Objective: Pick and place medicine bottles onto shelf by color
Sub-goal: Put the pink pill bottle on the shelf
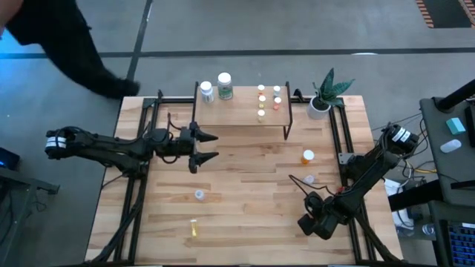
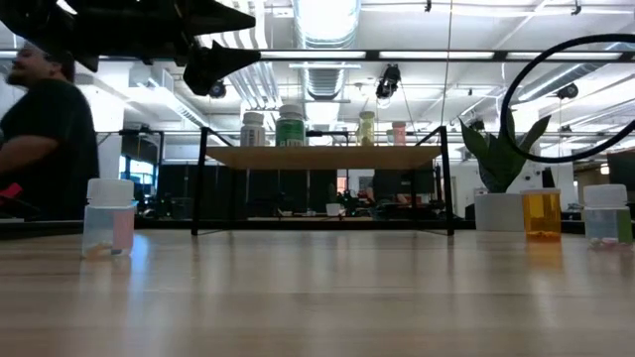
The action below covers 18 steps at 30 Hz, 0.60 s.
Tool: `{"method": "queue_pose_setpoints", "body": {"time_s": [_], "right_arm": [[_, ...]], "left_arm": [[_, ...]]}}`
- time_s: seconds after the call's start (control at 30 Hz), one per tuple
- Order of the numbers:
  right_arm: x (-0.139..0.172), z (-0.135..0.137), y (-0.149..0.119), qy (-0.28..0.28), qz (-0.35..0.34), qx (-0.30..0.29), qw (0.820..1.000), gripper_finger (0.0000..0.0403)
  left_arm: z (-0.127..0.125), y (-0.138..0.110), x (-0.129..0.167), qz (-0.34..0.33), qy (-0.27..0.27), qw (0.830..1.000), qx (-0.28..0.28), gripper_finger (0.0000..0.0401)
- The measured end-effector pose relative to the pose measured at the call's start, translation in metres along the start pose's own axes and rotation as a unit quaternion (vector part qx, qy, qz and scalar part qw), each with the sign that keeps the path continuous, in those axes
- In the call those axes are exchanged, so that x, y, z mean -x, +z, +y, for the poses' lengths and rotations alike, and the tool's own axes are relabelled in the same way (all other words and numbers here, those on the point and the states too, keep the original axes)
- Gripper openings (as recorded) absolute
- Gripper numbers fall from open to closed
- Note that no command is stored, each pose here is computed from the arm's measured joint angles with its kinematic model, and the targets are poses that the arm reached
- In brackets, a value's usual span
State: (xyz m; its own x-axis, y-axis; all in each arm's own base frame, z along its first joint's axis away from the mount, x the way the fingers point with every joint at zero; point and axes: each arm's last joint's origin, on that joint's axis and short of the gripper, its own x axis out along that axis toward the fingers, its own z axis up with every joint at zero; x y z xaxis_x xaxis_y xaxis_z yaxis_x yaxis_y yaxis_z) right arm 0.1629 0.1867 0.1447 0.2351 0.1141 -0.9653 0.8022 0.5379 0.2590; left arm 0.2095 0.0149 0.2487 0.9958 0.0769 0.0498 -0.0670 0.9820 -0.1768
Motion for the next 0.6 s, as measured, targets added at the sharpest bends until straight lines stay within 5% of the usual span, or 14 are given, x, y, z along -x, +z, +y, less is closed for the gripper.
{"method": "queue_pose_setpoints", "body": {"time_s": [0.23,0.6], "right_arm": [[-0.007,-0.002,-0.001,-0.026,0.001,0.000,1.000,0.0246],[-0.015,0.001,-0.004,-0.059,0.017,0.035,0.998,0.0165]], "left_arm": [[0.000,-0.001,0.000,0.001,0.000,1.000,0.000,0.0288],[0.000,0.000,0.000,0.001,0.000,1.000,0.000,0.0288]]}}
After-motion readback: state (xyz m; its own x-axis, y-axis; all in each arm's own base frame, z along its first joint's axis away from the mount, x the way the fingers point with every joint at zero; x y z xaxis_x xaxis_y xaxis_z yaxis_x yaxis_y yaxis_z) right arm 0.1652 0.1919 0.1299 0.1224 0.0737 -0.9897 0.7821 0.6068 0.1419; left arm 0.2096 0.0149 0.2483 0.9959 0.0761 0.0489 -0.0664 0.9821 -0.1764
